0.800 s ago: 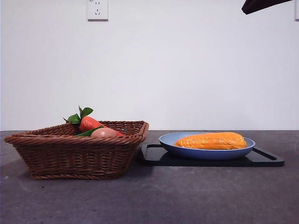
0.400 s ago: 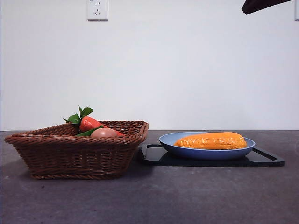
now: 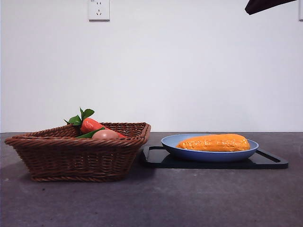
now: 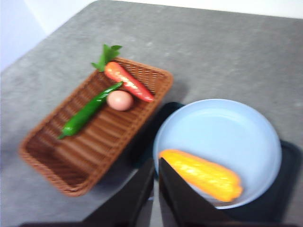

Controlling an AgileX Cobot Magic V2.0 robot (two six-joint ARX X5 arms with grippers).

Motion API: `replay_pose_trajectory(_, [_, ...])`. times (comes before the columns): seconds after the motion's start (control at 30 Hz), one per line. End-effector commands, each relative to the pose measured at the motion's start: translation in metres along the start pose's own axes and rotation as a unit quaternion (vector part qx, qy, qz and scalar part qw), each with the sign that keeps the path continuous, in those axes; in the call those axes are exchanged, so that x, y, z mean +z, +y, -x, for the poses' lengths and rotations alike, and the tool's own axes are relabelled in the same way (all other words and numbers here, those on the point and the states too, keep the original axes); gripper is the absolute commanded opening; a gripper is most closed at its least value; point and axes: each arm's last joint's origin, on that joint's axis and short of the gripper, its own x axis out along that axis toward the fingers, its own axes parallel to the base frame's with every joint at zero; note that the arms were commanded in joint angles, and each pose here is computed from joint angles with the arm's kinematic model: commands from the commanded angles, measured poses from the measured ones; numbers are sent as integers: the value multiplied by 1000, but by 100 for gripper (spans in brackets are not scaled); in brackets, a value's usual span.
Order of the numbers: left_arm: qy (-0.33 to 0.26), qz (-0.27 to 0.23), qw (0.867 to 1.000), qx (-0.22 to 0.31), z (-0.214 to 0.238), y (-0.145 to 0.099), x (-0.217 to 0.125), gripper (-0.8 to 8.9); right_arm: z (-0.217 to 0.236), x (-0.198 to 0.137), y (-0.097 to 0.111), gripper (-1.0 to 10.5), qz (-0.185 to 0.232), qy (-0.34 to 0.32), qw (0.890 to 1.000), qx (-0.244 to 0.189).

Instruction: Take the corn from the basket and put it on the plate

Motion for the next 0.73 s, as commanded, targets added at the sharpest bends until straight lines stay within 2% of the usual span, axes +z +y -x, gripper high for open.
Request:
replay_pose_trajectory(0.03, [11, 6, 1000, 0, -2, 0, -9, 8, 3, 5, -3, 4, 41, -19, 998, -51])
replay_pose_trajectory(0.1, [10, 6, 1000, 0, -2, 0, -9, 8, 8, 5, -6, 4, 49, -39, 994, -90])
replay_pose_trajectory(0.27, [11, 6, 1000, 0, -2, 0, -9, 8, 19, -13, -13, 4, 61, -120, 985, -112])
replay_pose_trajectory(0.43, [11, 6, 1000, 0, -2, 0, -9, 8, 29, -58, -25, 4, 72, -200, 965, -154])
replay_pose_trajectory(0.73, [10, 6, 1000, 0, -2, 0, -9, 8, 31, -139, -40, 4, 69, -247, 938, -233])
